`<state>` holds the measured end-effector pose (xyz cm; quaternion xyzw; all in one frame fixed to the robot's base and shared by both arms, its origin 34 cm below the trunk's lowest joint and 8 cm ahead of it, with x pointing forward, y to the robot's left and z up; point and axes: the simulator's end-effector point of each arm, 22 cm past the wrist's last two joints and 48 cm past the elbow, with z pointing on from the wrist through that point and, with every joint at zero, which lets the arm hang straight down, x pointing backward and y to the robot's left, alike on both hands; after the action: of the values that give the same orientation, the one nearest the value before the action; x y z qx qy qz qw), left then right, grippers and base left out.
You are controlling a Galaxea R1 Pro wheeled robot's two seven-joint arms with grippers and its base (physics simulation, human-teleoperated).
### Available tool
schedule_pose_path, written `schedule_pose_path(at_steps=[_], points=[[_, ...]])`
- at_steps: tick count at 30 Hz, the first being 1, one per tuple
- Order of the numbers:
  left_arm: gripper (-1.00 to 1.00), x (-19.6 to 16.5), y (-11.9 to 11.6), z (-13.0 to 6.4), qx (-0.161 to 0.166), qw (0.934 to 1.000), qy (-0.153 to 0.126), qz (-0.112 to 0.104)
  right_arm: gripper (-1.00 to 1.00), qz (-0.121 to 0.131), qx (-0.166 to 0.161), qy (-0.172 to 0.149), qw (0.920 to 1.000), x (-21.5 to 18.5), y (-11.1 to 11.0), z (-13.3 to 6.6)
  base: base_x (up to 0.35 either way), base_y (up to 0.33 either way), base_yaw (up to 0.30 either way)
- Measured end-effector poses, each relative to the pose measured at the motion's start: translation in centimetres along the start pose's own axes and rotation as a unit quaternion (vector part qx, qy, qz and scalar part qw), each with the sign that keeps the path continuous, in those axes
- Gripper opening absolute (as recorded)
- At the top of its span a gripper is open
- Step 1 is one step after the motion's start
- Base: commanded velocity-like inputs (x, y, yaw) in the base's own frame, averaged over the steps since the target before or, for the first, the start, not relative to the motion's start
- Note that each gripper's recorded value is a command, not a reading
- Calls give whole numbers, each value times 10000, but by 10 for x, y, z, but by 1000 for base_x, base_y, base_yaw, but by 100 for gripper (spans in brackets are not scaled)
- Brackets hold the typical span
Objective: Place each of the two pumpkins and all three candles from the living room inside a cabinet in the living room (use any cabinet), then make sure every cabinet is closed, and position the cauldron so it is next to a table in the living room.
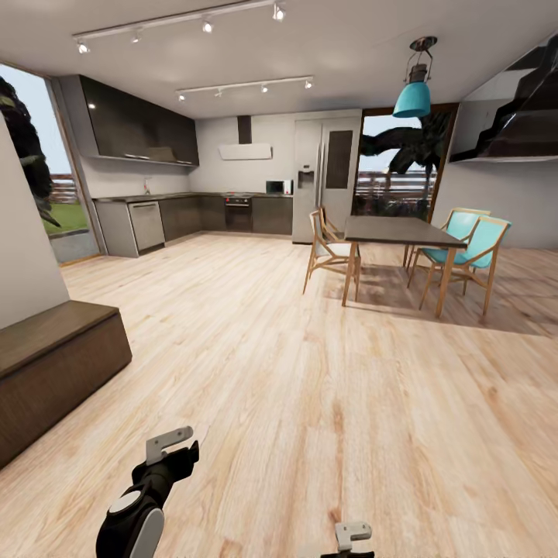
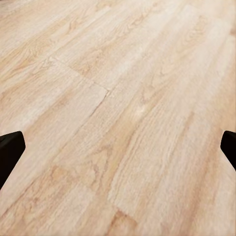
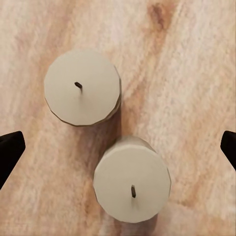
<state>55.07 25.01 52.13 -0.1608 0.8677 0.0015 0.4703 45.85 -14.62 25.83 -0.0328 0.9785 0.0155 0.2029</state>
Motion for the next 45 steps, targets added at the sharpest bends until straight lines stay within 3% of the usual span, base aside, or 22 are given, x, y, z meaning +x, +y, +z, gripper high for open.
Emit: schedule_pose_path(at_steps=[8, 15, 34, 45], points=[[100, 18, 6, 3, -8, 10000, -5, -5, 100, -1, -15, -7, 10000, 11, 1, 14, 0, 0, 0], [100, 32, 9, 9, -24, 10000, 53, 6, 100, 14, -280, 70, 9996, 23, 12, 25, 0, 0, 0], [100, 36, 9, 9, -16, 9999, 114, 37, 100, 23, -325, 63, 9994, 23, 13, 25, 0, 0, 0], [100, 65, 13, 18, -74, 9980, 590, 191, 100, 40, -336, 259, 9991, 40, 13, 35, 0, 0, 0]])
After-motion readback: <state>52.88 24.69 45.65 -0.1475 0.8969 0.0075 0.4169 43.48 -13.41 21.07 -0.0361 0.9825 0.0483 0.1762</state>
